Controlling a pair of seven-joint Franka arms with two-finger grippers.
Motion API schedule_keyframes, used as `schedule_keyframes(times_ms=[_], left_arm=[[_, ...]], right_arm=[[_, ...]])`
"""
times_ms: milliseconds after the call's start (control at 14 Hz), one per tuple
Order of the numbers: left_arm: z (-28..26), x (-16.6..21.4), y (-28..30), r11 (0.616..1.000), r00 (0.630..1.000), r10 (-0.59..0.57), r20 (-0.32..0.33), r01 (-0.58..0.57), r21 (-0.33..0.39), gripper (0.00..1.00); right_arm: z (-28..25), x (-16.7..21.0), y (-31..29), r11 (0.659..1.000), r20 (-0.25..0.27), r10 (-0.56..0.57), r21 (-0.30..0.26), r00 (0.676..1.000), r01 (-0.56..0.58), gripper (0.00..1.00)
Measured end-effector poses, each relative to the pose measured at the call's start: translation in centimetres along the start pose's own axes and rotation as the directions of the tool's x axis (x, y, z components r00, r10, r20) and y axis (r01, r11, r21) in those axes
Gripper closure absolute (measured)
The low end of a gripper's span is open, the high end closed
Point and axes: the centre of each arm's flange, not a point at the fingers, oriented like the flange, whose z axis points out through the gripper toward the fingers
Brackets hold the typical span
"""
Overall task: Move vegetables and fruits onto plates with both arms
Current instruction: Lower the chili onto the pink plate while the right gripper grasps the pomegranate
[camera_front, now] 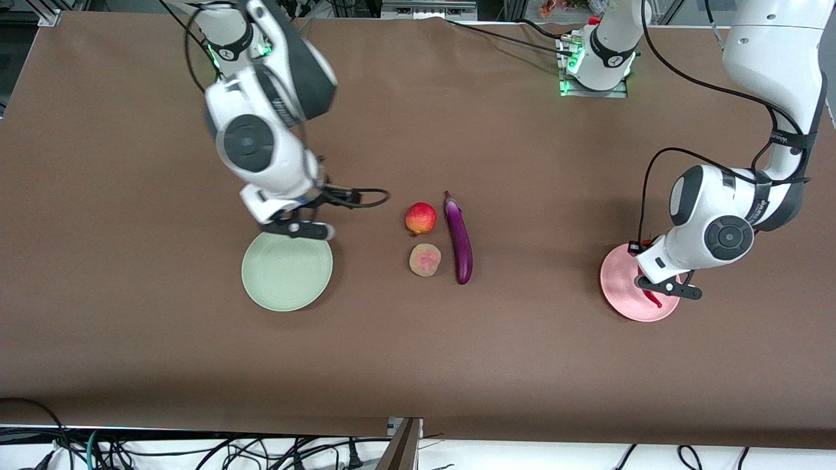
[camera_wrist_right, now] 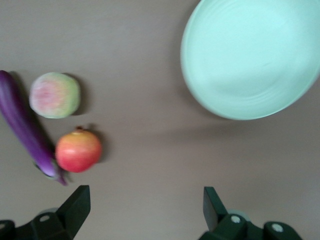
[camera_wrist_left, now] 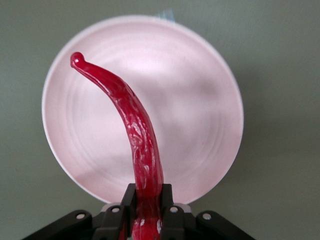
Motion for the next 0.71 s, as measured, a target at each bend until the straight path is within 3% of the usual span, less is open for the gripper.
schedule_keyframes(times_ms=[286,500,714], left_arm=[[-0.1,0.6,-1.1,1.0,1.0,-0.025,-0.012,0.025,-0.015,0.74],[1.0,0.8,-1.0,0.999,1.0,-0.026,-0.001,0.026,-0.024,0.48],[1.0,0.9,-1.0,0.999,1.0,-0.025,-0.002,0.025,-0.024,0.2]], right_arm=[[4.6,-1.9,-5.3,0.986,-0.05,0.158,0.06,0.986,-0.155,0.0],[9.0,-2.6,-8.1,0.973,-0.075,0.211,0.109,0.974,-0.203,0.0],[13.8,-3.1,-9.3,0.973,-0.072,0.214,0.101,0.974,-0.206,0.0]])
